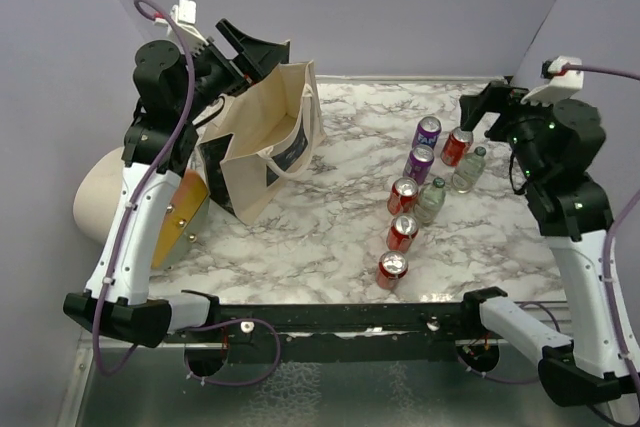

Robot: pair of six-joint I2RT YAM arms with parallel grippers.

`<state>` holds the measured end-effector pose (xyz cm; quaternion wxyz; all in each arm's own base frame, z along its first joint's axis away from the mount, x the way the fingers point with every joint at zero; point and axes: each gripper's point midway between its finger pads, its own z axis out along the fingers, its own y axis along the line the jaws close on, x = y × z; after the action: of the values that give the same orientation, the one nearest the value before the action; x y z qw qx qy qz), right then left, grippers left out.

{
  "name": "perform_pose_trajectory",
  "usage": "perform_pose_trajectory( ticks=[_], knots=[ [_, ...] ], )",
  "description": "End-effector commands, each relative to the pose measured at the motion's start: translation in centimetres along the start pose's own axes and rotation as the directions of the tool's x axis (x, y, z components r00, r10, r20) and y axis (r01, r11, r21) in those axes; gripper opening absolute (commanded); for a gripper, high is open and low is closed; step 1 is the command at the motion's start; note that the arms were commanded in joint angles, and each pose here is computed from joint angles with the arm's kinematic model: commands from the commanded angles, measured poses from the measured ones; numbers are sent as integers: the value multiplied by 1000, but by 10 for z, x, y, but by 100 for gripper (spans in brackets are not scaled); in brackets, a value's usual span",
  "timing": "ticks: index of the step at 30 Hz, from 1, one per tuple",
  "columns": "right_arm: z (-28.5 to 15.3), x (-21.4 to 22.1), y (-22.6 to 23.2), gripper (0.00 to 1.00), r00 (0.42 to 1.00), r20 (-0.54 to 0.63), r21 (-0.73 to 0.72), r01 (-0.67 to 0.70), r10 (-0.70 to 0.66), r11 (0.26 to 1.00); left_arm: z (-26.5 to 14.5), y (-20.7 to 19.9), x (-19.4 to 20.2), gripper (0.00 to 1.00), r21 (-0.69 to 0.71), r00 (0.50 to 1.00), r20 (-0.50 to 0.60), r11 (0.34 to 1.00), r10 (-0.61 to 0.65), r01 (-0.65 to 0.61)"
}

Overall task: Take the beverage out of the canvas bag
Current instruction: Place the drink at the center of the board, then reset both arms

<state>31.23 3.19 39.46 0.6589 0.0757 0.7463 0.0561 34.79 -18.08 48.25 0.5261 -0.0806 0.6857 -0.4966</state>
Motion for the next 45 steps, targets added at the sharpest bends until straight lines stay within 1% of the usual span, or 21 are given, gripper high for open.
perform_pose_trajectory(
  ticks=[1,3,5,8,10,14,18,20,22,24,28,31,34,40,45],
  knots=[
    [-61,-48,76,100,998,6,-431,57,-60,901,-39,2,-51,99,-206,938,187,945,293,-254],
    [-84,-72,86,100,998,42,-480,57,-42,875,-61,4,-67,99,-294,893,253,909,372,-296],
    [-106,-97,83,100,996,83,-471,50,-12,881,-85,6,-80,99,-369,843,313,874,438,-317],
    [-132,-122,67,100,989,134,-399,1,57,917,-119,2,-90,99,-437,785,377,841,492,-318],
    [-142,-128,52,100,982,158,-331,-50,107,942,-135,3,-92,99,-468,768,396,830,504,-303],
    [-144,-122,32,100,980,157,-232,-85,123,969,-148,3,-89,99,-480,767,399,827,503,-292],
    [-130,-114,16,100,982,114,-116,-134,147,984,-145,5,-88,99,-488,778,385,825,496,-284],
    [-125,-112,12,100,982,114,-88,-143,152,986,-141,6,-88,99,-484,781,379,825,497,-291],
    [-125,-114,17,100,987,107,-119,-108,120,987,-139,7,-88,99,-485,781,376,824,498,-292],
    [-122,-115,14,100,984,97,-91,-138,146,986,-139,7,-89,99,-485,781,377,824,498,-292],
    [-122,-119,14,100,984,135,-103,-100,113,990,-138,10,-89,99,-493,779,375,820,503,-292],
    [-118,-114,15,100,990,125,-108,-59,73,992,-136,12,-88,99,-496,779,372,817,505,-293],
    [-115,-109,14,100,991,116,-99,-57,68,994,-134,15,-87,99,-498,782,368,817,502,-290],
    [-119,-112,18,100,987,151,-136,-34,55,990,-128,19,-85,99,-495,791,358,819,495,-289],
    [-116,-110,21,100,989,143,-147,-20,41,989,-124,23,-82,99,-490,802,356,827,480,-277]
  ],
)
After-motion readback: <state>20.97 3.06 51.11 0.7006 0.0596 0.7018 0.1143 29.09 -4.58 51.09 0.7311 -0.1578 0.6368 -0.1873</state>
